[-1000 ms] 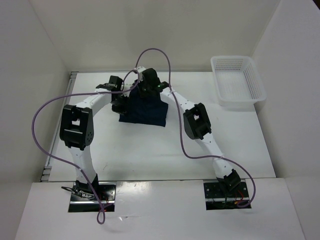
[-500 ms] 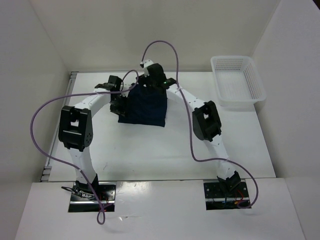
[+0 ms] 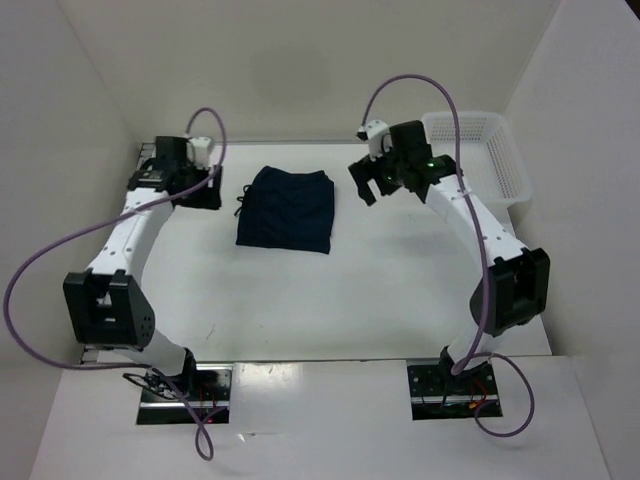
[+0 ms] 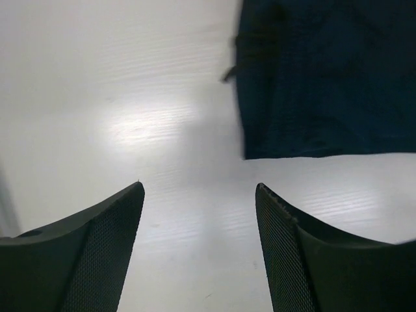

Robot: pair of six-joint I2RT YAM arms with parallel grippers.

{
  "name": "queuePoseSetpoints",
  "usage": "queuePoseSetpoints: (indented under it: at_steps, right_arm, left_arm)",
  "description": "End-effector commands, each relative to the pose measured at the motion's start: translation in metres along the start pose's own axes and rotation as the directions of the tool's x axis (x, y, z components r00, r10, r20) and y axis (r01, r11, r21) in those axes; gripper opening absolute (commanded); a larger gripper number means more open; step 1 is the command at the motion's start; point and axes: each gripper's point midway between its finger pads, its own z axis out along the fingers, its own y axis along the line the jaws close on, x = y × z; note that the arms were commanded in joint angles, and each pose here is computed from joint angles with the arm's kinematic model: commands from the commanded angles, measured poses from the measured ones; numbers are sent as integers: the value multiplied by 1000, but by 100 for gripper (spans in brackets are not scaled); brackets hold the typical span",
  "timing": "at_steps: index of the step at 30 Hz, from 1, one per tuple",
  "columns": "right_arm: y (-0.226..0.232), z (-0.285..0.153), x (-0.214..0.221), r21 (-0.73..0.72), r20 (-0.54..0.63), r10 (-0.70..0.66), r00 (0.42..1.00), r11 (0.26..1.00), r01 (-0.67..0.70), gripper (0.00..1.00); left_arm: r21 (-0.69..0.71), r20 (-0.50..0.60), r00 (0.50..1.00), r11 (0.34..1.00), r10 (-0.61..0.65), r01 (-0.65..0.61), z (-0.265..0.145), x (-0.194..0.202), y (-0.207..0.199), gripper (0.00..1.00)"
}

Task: Fold and stack the shorts
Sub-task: Fold the shorts

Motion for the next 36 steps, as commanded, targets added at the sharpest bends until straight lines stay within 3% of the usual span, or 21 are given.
queuePoseSetpoints:
  at_steps: [1, 6, 11, 22, 36]
  right_arm:
    - [-22, -43, 60, 3, -145, 95, 985, 995, -96, 99]
    - [-54, -82, 79, 198, -105, 258, 960, 952, -234, 99]
    - [-42, -110, 99, 242, -84, 329, 941, 922, -301, 99]
    - [-41, -141, 99, 265, 9, 347, 938, 903, -337, 99]
    - [-33, -155, 118, 293, 29, 364, 931, 887, -356, 99]
  left_arm:
    - [-72, 73, 992, 991, -108, 113, -33, 9, 53, 77]
    - [-81, 93, 966, 965, -240, 248, -54, 53, 89, 78]
    - [-105, 94, 955, 951, -282, 291, -64, 87, 91, 81]
    - [-116, 150, 952, 951, -267, 285, -81, 84, 89, 85]
    - [-79, 167, 951, 958, -261, 277, -86, 92, 76, 89]
